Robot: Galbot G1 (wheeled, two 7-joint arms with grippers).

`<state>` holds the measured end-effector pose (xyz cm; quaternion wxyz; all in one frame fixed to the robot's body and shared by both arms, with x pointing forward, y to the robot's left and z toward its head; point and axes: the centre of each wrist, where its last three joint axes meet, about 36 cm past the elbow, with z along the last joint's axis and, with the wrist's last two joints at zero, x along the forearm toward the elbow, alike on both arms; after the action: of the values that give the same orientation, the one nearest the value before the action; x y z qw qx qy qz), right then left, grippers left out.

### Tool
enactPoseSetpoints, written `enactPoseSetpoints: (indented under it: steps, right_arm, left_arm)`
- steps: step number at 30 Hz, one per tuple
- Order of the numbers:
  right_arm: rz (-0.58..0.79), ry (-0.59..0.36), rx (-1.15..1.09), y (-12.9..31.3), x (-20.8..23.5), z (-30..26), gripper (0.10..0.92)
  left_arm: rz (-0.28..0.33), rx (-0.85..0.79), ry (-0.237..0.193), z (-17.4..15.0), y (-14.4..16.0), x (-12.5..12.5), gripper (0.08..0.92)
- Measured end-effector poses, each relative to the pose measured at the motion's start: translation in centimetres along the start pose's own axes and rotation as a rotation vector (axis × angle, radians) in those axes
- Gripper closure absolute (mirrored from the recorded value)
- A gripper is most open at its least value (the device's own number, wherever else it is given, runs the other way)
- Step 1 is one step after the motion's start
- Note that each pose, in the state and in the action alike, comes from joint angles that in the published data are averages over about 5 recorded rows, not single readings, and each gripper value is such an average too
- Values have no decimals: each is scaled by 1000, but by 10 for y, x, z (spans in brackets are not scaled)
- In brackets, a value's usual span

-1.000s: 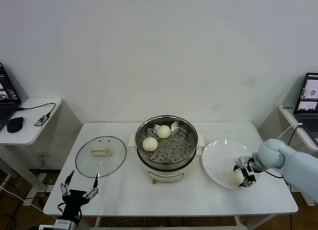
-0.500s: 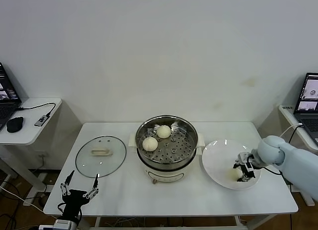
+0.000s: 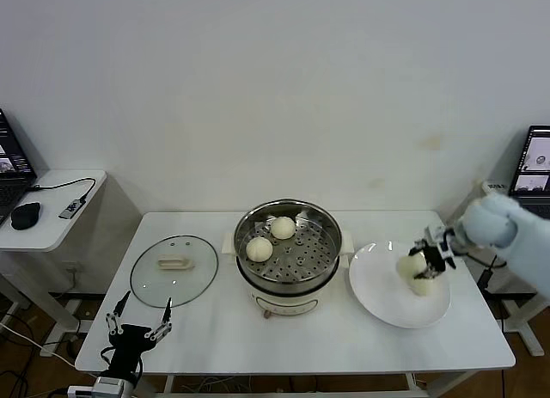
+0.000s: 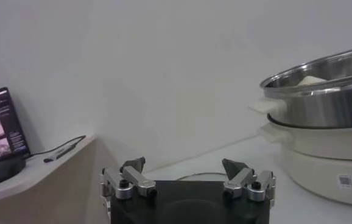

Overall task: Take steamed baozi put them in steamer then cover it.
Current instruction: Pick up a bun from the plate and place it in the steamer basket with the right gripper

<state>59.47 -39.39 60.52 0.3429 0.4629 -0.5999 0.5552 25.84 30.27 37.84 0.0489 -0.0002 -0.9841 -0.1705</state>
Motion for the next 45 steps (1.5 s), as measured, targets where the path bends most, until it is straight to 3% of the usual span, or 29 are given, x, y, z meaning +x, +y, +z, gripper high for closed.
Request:
enactPoseSetpoints:
  steps: [12,22,45]
  right_arm:
    - [93,-150,192,-56,52,-102,437]
    - [1,-246,449,-63,24,-195,437]
    - [-147,-223,1054,-45,-61,-284,428]
  left_arm:
    - [3,-3,-8,-3,1,0,177]
    - [-15,-5,-7,-4,6,2,177]
    - [-49,4,-3,1,10,2,177]
